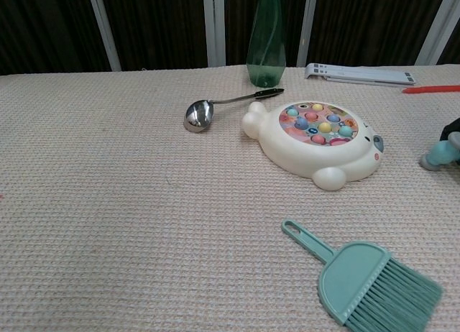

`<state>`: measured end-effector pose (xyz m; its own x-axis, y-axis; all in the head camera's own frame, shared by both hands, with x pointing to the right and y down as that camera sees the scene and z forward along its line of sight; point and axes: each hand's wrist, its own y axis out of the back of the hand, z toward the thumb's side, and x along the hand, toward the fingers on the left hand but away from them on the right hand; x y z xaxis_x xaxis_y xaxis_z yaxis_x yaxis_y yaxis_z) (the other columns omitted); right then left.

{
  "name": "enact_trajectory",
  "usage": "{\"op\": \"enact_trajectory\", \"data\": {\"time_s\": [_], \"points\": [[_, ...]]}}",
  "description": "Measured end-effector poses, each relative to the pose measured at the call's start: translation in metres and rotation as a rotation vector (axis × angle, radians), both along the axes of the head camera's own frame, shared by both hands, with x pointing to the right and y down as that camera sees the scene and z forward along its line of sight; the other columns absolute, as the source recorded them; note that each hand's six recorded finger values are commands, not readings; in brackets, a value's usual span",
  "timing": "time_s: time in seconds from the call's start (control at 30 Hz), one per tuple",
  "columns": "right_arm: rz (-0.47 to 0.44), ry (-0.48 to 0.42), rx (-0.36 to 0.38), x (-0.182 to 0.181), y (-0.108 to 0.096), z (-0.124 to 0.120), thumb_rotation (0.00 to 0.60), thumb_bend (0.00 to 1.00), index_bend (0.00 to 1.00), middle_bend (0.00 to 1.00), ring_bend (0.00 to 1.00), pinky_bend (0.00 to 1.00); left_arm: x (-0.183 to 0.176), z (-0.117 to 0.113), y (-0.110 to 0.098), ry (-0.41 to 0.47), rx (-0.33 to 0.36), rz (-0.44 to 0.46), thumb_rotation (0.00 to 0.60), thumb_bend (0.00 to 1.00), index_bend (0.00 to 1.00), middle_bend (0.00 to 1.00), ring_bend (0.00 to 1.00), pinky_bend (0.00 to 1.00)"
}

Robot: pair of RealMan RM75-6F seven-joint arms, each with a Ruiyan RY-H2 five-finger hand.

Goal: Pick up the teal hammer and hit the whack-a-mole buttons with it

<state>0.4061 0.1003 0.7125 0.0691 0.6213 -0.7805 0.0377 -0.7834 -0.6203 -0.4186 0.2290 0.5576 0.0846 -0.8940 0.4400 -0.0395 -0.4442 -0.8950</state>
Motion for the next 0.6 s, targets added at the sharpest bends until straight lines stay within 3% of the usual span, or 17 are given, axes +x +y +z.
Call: {"op": "enact_trajectory", "data": {"time_s": [0.4,0.6], "points": [[0.000,0.005,0.000,-0.0012,-0.0062,-0.0019,0.600,0.44,0.29,0.42,0.24,0.10,-0.0006,0.0010,0.0003,-0.001,-0.003,-0.003,0.600,0.26,0.00,0.01,0.00,0.00],[-0.009,0.019,-0.017,-0.0010,-0.0058,-0.0020,0.600,0.44,0.13,0.34,0.16,0.07,-0.0009,0.0014,-0.0001,-0.001,-0.004,-0.003,0.600,0.26,0.00,0.01,0.00,0.00]]}}
